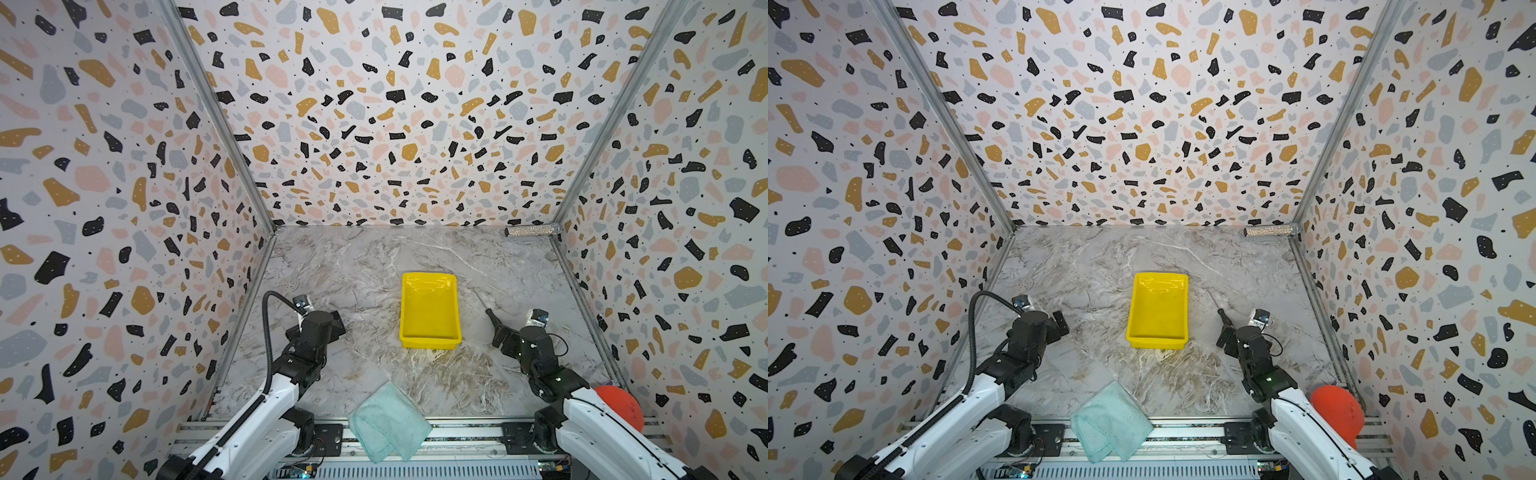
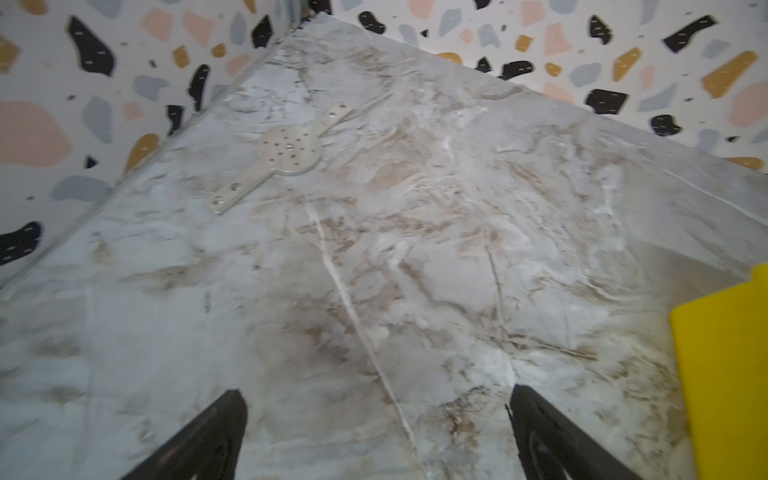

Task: Put the screwdriver in the bin
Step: 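Lower the open right gripper over the screwdriver's black handle, then close the right gripper on the black handle and lift the screwdriver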

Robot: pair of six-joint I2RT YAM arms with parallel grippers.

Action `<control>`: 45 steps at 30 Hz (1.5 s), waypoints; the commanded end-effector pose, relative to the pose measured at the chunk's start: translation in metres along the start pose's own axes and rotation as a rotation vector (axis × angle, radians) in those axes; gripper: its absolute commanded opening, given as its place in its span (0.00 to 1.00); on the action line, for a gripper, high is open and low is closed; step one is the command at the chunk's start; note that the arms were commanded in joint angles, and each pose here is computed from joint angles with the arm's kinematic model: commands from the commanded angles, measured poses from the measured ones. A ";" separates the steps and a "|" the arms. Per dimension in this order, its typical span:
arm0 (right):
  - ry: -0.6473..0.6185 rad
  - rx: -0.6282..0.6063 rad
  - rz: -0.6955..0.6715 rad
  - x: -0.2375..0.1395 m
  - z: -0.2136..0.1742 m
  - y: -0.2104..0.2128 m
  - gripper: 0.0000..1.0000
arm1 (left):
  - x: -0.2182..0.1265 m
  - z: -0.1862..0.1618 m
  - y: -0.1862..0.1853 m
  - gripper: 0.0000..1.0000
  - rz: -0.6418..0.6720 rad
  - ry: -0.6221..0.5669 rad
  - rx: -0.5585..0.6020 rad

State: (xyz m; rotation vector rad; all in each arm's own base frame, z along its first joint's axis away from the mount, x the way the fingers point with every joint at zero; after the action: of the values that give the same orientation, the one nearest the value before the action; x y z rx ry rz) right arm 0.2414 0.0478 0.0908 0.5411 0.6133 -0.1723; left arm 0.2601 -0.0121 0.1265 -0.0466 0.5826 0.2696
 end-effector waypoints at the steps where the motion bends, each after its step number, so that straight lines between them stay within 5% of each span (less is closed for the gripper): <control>1: 0.049 -0.044 0.040 0.000 0.015 0.029 0.99 | -0.006 0.008 0.027 1.00 0.164 -0.021 -0.074; 12: 0.405 -0.199 -0.075 0.029 0.026 0.066 0.94 | -0.008 -0.002 0.036 1.00 0.195 -0.020 -0.131; 21: 0.494 -0.203 -0.174 0.049 0.008 0.042 0.66 | -0.011 -0.002 0.035 1.00 0.160 -0.049 -0.153; 45: 0.536 -0.168 -0.209 0.082 -0.010 0.034 0.55 | -0.007 -0.002 0.031 1.00 0.149 -0.037 -0.141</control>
State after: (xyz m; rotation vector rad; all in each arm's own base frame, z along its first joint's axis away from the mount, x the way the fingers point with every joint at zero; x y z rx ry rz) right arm 0.3038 0.0781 0.0416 0.3436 1.2306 -0.1793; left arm 0.2429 0.0149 0.1263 -0.1214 0.5560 0.4529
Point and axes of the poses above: each gripper's point midway between its finger pads, its own x axis out along the fingers, its own y axis along the line the jaws close on, z = x × y, the point moved 2 cm from there along -x, back along the fingers, and after that the axes turned 12 degrees about x, right-handed, at the moved point
